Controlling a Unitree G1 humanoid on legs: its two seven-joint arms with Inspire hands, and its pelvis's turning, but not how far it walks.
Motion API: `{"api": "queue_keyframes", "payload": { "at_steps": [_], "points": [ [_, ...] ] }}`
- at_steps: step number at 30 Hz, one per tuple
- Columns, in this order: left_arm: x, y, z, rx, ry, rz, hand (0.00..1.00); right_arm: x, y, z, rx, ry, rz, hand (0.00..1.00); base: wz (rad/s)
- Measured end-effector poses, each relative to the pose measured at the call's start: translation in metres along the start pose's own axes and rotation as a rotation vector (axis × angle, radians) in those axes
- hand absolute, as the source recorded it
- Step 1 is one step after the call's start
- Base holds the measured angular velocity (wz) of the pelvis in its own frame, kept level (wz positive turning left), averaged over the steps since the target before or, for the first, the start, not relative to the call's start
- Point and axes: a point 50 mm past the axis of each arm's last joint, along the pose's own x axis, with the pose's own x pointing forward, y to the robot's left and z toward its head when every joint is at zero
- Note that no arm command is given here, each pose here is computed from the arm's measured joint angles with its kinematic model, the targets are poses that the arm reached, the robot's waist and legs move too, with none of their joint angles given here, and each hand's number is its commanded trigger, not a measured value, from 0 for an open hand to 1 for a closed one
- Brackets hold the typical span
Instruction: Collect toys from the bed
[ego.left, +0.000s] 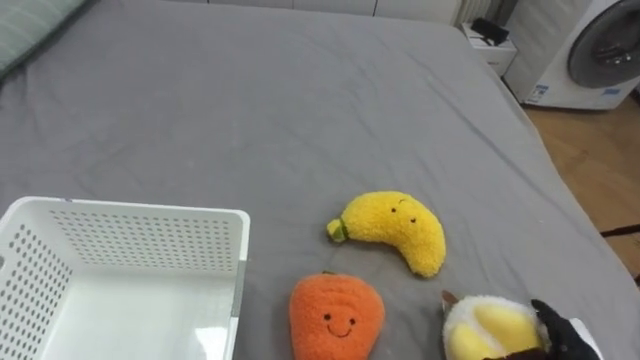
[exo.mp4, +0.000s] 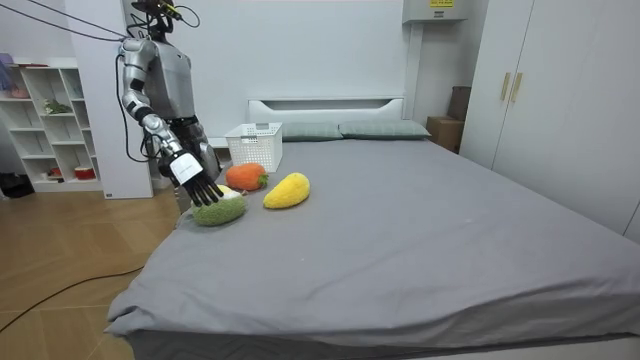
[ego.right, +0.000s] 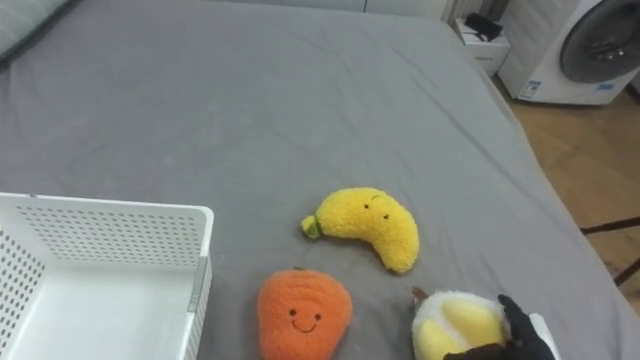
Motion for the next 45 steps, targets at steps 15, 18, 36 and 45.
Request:
{"api": "queue_keyframes", "payload": {
  "at_steps": [15,18,36,45],
  "points": [
    [-0.001,0.002,0.015,-0.013,-0.069,0.006,0.0,0.003,0.006,-0.009,-0.034,0.052,0.061,0.12,0.02],
    [-0.001,0.002,0.015,-0.012,-0.068,0.006,0.0,0.003,0.007,-0.014,-0.034,0.07,0.067,1.0,0.03],
    [-0.001,0.002,0.01,-0.003,-0.037,-0.016,0.0,0.005,0.009,-0.025,-0.061,0.129,0.07,1.0,0.0],
    [-0.001,0.003,0.008,0.005,-0.032,-0.025,0.0,0.005,0.009,-0.025,-0.098,0.128,0.076,1.0,0.02]
  ]
}}
